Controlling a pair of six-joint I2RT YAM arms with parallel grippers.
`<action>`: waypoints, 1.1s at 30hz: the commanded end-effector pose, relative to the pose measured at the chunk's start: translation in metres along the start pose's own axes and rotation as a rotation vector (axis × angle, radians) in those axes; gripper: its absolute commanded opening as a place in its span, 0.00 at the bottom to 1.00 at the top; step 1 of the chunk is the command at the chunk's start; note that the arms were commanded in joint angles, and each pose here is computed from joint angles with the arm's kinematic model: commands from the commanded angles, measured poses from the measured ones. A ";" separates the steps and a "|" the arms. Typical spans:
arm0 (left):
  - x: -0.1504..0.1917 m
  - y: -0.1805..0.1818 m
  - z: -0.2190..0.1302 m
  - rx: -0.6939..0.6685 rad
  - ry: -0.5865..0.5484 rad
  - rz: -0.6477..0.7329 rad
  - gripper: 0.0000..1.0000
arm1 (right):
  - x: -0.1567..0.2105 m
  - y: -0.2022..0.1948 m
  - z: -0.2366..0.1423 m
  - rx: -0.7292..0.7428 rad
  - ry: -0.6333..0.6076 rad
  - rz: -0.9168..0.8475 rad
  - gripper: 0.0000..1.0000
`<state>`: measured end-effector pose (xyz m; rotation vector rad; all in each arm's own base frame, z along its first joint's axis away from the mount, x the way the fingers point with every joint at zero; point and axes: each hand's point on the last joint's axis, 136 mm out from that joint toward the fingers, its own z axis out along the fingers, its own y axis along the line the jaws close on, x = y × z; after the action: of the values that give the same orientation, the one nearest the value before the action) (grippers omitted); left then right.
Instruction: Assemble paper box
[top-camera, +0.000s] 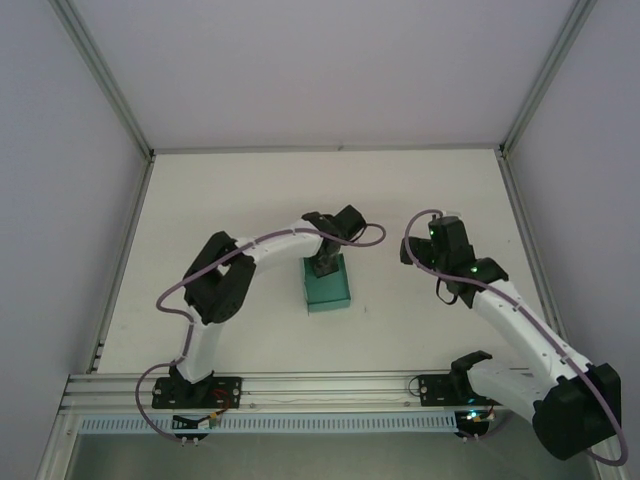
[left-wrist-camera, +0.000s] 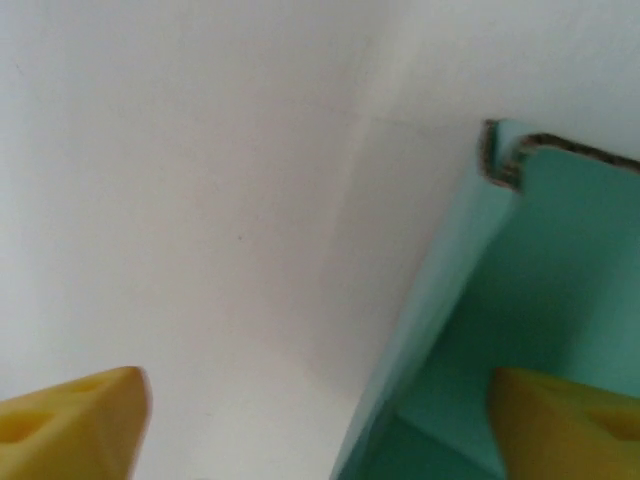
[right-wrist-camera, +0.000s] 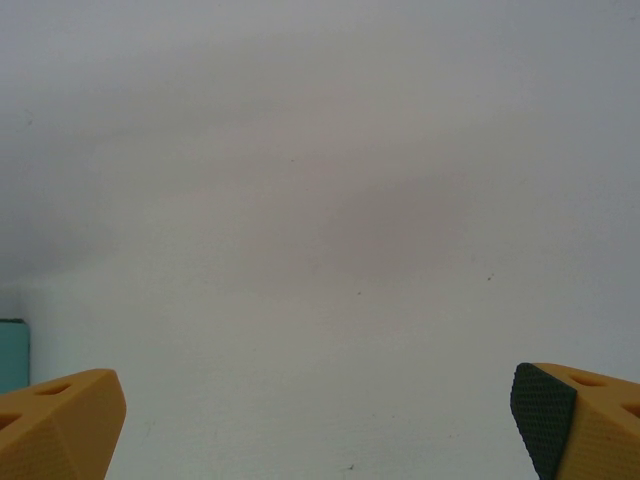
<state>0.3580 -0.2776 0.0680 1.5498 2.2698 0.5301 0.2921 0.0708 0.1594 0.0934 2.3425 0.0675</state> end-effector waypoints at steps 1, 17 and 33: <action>-0.005 0.011 -0.040 0.047 -0.090 0.014 1.00 | -0.004 0.007 -0.006 -0.060 -0.030 -0.030 1.00; 0.070 0.148 -0.143 -0.121 -0.530 -1.146 1.00 | -0.004 0.181 0.003 -0.908 -0.024 -0.685 0.93; 0.247 0.089 -0.066 -0.169 -0.183 -1.618 1.00 | 0.065 0.244 0.128 -0.857 0.316 -1.088 0.65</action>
<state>0.3150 -0.0318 0.1445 -0.4599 2.3978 0.0501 0.3455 0.3224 0.0474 -1.6157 2.1335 0.6216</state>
